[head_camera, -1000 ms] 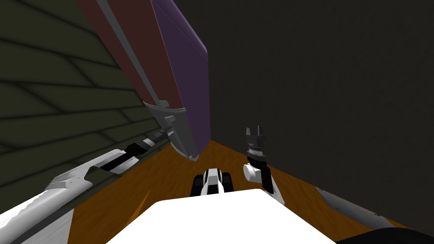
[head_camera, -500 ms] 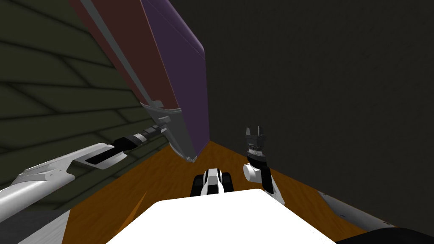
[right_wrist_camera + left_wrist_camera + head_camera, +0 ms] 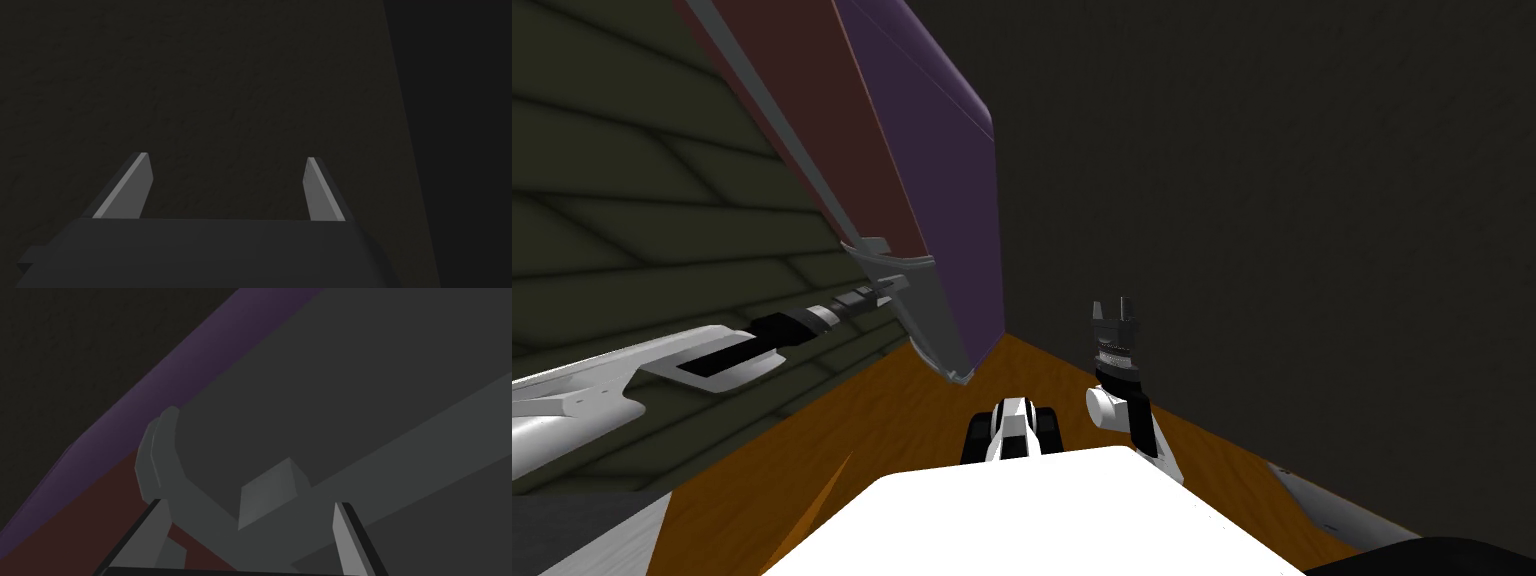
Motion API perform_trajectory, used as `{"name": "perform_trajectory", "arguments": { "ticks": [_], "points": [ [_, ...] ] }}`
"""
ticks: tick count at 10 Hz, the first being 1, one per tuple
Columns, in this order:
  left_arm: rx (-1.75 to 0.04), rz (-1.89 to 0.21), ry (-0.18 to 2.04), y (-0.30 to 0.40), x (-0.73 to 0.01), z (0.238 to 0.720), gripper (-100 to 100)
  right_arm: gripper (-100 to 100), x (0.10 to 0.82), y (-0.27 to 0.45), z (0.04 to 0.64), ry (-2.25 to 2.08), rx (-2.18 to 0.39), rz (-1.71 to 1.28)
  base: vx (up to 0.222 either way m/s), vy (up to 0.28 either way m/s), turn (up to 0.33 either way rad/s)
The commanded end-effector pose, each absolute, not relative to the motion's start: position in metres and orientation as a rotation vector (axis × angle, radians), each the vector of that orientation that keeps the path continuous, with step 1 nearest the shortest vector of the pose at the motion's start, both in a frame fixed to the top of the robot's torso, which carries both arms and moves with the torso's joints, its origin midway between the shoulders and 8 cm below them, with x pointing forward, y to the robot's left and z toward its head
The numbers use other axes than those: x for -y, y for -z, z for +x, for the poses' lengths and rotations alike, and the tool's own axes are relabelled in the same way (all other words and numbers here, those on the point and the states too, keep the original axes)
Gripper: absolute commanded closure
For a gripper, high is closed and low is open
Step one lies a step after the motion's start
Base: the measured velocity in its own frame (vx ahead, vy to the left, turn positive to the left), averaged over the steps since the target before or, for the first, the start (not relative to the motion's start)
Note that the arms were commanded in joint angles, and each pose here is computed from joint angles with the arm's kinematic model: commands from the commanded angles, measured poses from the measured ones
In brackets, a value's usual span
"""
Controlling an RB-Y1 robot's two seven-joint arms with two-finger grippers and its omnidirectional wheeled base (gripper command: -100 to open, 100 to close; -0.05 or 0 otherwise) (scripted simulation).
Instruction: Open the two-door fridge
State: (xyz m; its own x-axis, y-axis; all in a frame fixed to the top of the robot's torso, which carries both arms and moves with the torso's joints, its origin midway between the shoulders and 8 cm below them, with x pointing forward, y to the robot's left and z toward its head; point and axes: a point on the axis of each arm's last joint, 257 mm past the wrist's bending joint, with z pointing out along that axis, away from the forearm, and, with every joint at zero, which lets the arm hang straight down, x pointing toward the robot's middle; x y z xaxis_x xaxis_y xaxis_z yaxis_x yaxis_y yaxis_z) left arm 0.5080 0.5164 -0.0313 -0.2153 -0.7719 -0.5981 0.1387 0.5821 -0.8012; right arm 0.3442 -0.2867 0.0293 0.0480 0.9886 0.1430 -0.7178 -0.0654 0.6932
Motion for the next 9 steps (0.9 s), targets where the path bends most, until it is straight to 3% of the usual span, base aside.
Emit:
{"name": "perform_trajectory", "arguments": {
  "ticks": [1, 9],
  "points": [
    [-1.549, -0.567, 0.836, -0.006, -0.555, 0.512, -100, 0, 0.287, -0.029, 0.344, -1.492, -0.482, 0.725, 0.061, -0.097, 0.031],
    [-1.481, -0.572, 0.654, -0.109, -0.623, 0.508, -100, 0, 0.287, -0.029, 0.344, -1.492, -0.482, 0.725, 0.039, -0.088, 0.018]
  ]
}}
